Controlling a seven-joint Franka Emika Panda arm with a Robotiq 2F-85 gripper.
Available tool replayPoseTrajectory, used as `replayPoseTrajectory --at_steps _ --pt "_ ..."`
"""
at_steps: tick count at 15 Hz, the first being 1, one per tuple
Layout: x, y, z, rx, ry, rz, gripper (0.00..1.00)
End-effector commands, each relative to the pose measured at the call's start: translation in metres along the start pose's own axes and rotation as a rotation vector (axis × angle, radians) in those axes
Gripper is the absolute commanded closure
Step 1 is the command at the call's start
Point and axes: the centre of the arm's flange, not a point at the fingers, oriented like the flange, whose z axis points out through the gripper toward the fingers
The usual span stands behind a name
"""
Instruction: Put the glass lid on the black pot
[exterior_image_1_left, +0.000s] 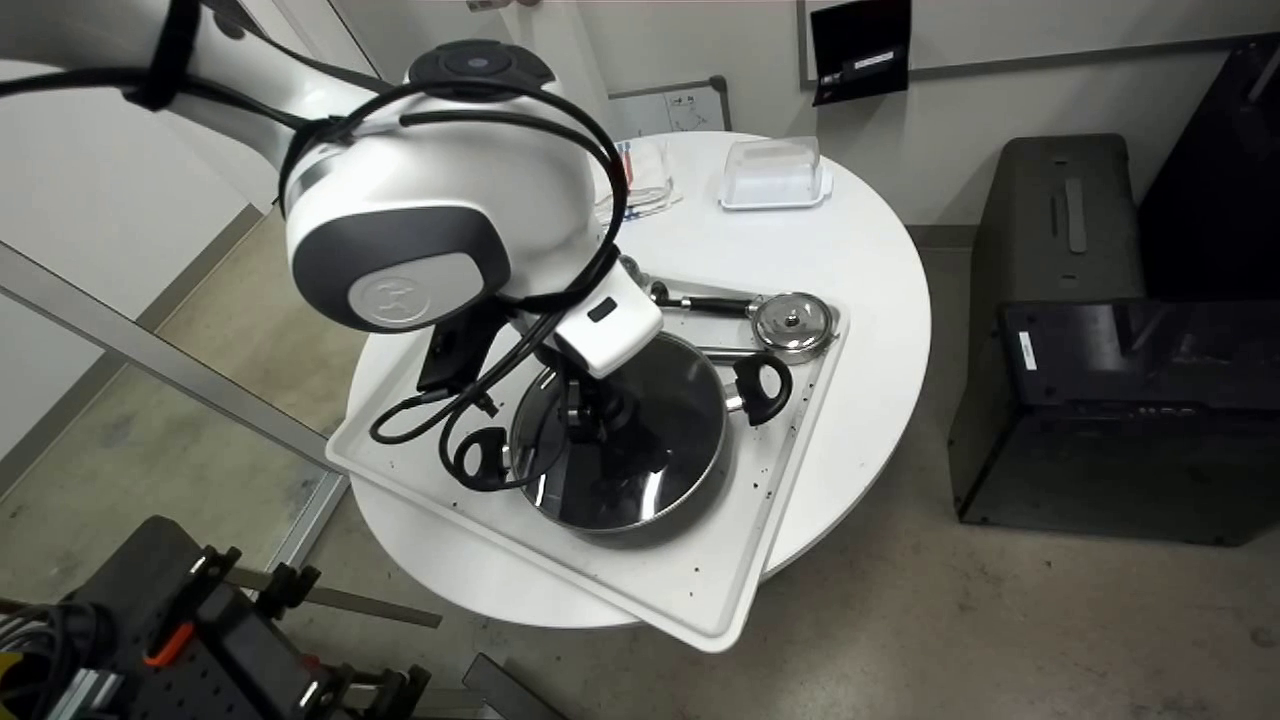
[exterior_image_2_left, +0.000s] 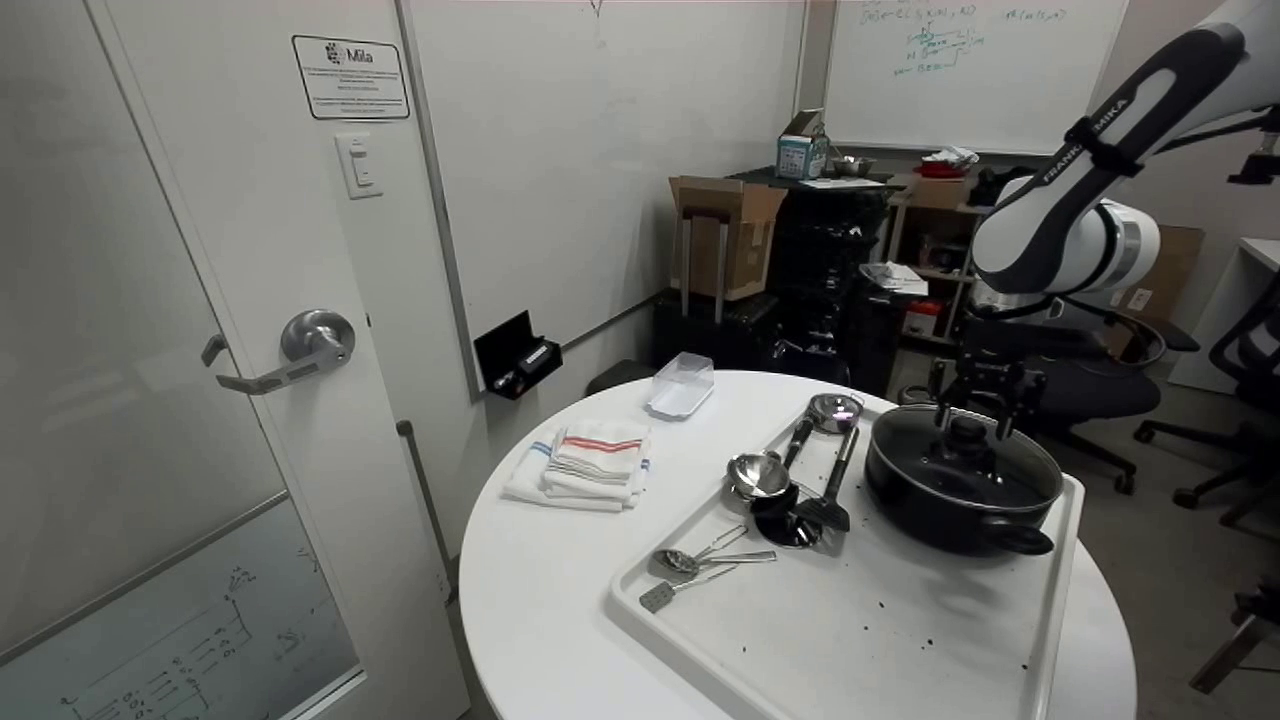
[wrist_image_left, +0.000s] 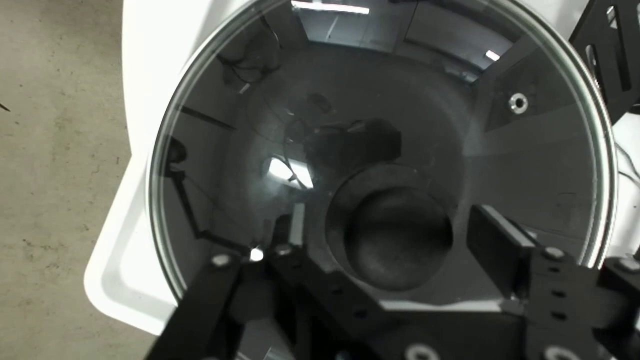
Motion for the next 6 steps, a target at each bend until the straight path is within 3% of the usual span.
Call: replayPoseTrajectory --at_steps 1,6 --pt "-0.018 0.012 -0.009 0.008 0.027 -0.036 0.00" --pt "-0.035 0.021 -0.017 0.018 0.052 -0.067 0.00"
